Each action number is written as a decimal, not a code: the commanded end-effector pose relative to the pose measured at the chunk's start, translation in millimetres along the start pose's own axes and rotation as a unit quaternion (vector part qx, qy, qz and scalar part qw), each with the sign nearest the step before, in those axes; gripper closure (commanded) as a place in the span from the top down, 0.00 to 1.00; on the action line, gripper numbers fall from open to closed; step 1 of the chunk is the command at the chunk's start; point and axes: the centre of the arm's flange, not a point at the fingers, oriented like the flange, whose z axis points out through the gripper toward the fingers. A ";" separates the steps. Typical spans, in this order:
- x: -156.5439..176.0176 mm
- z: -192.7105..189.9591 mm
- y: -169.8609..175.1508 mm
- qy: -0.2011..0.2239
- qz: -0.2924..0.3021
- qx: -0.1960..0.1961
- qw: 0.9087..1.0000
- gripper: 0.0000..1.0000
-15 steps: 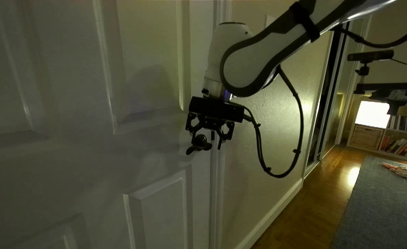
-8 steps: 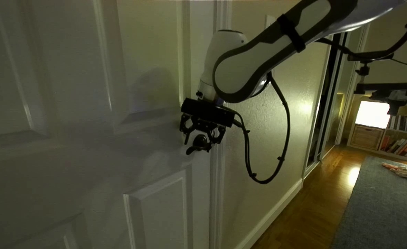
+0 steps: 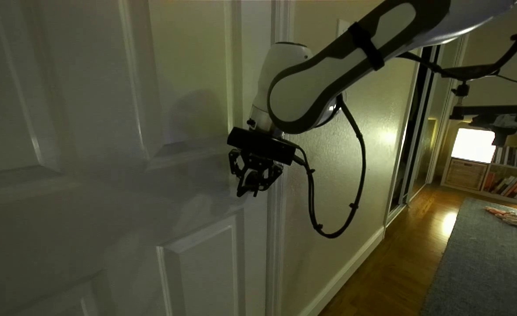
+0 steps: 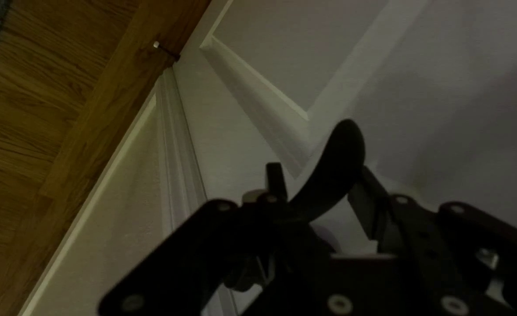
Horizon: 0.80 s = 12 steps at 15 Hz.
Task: Open the door
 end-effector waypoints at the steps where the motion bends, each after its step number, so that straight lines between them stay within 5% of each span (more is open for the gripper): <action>1: -9.7 -17.1 2.7 -0.002 -0.008 0.013 1.000 0.16; 12: -5.6 41.2 38.6 -0.029 -0.044 -0.041 0.998 0.17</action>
